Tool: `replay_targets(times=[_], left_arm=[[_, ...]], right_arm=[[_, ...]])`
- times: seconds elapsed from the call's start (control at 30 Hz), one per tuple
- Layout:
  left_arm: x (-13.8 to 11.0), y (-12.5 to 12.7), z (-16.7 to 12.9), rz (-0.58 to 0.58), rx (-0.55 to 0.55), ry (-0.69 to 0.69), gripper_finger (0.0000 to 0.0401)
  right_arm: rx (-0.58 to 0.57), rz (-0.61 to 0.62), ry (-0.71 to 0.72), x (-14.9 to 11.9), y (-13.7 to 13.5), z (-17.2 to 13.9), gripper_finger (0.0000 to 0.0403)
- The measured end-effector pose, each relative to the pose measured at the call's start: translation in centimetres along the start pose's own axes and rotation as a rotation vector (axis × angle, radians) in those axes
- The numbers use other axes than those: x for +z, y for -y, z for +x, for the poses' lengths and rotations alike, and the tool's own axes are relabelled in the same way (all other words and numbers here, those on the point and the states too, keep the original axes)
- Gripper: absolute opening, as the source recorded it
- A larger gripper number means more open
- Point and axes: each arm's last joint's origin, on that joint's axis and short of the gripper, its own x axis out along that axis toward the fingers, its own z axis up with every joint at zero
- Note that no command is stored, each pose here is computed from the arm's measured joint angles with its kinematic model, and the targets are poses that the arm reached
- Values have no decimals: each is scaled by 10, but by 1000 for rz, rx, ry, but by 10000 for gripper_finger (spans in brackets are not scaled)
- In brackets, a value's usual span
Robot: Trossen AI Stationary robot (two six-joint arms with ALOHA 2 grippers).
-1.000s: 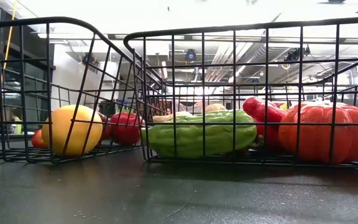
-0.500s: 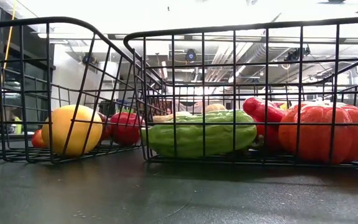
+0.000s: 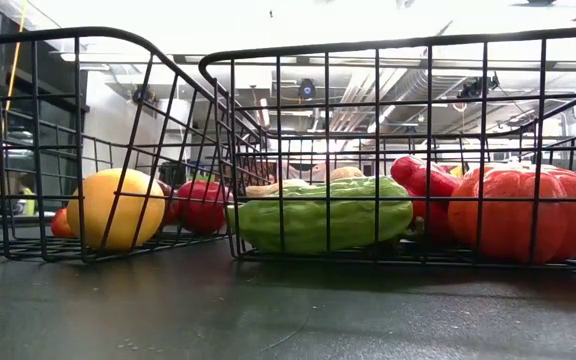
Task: Sort produce into baskets
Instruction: Put the green lime into the left wire basket, then put the red tomato into the left wire basket
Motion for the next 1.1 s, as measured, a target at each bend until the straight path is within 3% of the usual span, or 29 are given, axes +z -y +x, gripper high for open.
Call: replay_targets(times=[0.1, 0.23, 0.43, 0.57, 0.73, 0.87, 0.97, 1.1], left_arm=[[20, -16, 21, -4, 47, -89, 170], [35, -25, 39, 24, -21, -208, 219], [49, -40, 52, 57, -29, -248, 306], [51, -43, 50, -14, -33, -249, 328], [33, -31, 28, -168, -81, -325, 329], [4, -21, 14, -250, -82, -641, 328], [-16, -10, 5, -245, -63, -872, 328], [-39, 9, 11, -155, 6, -980, 328]], right_arm=[[-4, 1, 5, 0, 0, 0, 353], [-4, 18, 5, 0, 0, 0, 353], [-4, 27, 5, 0, 0, 0, 353], [-3, 30, 5, 0, 0, 0, 353], [3, 29, -3, 0, 0, 0, 353], [17, 25, -21, 0, 0, 0, 353], [18, -3, -22, 0, 0, 0, 353], [20, -39, -24, -1, 0, 0, 353]])
